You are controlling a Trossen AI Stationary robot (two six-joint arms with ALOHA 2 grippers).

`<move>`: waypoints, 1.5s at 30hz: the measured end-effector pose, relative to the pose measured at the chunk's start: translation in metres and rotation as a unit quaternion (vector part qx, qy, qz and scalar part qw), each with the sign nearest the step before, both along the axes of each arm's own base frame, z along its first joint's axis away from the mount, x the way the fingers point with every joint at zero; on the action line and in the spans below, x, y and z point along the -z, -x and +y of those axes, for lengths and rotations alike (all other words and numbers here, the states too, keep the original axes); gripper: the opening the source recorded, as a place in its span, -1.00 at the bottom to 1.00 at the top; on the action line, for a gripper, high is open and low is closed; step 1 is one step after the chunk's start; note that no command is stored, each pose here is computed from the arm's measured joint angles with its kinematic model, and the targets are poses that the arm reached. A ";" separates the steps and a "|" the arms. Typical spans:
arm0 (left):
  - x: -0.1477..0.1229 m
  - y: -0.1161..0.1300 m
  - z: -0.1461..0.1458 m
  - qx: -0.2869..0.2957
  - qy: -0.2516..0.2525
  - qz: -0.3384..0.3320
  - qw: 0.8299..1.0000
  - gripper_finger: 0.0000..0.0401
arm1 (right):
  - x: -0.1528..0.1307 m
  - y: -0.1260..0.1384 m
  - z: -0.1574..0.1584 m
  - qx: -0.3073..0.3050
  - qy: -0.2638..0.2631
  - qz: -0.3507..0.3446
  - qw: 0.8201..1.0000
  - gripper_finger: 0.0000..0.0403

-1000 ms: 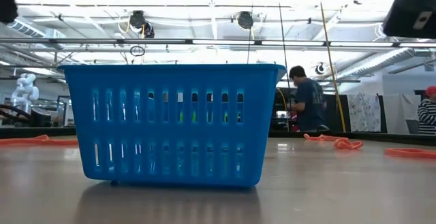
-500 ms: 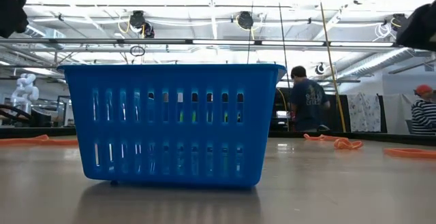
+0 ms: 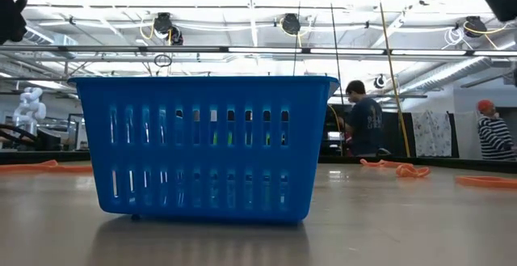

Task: Sort rubber bands into baskets
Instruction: Put the blue rubberband into the red bin

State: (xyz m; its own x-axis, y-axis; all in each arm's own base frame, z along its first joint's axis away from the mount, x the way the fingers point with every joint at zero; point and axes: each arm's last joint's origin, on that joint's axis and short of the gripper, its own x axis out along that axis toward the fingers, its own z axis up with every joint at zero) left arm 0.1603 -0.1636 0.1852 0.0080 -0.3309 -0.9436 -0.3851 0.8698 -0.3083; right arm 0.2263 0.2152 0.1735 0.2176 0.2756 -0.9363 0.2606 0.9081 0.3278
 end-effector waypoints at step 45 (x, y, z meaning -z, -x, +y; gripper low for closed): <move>-0.048 -0.014 -0.010 -0.005 -0.020 -0.130 0.991 0.05 | 0.017 0.040 0.034 -0.003 0.014 0.065 0.998 -0.99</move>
State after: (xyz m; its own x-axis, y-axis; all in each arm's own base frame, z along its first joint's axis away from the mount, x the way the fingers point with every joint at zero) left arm 0.1745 -0.1735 0.2335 0.2560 -0.2923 -0.9214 -0.3066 0.8794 -0.3642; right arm 0.1860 0.2495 0.1561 0.0921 0.2500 -0.9639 0.2943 0.9179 0.2662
